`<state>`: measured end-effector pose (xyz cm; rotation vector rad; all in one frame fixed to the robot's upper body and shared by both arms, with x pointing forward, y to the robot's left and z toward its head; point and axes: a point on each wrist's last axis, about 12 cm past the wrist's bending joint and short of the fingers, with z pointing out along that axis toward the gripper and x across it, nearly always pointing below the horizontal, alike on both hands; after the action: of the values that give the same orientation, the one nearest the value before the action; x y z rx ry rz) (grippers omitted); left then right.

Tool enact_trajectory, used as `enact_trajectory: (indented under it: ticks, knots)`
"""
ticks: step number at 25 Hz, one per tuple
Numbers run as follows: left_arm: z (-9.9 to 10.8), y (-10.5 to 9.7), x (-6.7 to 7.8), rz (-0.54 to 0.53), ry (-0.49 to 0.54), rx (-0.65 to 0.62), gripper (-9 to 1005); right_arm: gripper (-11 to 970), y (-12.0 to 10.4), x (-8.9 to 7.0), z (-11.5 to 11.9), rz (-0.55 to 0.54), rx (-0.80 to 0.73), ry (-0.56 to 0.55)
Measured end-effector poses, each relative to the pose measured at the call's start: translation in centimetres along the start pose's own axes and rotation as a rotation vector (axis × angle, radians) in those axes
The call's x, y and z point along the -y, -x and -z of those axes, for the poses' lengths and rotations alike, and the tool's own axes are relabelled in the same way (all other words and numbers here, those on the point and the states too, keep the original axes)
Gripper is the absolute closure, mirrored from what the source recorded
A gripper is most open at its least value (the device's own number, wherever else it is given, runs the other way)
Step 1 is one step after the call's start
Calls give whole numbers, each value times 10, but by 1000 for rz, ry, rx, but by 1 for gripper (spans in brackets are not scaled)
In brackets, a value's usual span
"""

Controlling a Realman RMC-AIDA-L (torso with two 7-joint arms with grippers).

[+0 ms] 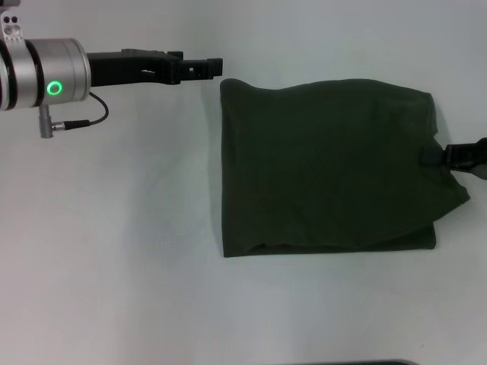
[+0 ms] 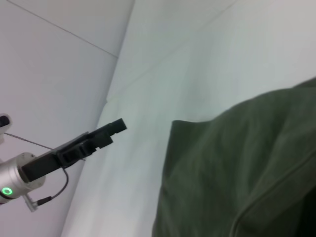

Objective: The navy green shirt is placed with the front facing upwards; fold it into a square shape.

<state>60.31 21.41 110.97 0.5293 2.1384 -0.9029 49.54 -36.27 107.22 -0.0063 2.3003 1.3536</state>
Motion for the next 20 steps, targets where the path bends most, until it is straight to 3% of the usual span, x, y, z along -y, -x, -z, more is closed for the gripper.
enact_trajectory:
  ticks: [20]
  knots:
    - [0, 3, -1, 1, 2, 9, 100, 916, 28, -20, -28, 78, -31, 54]
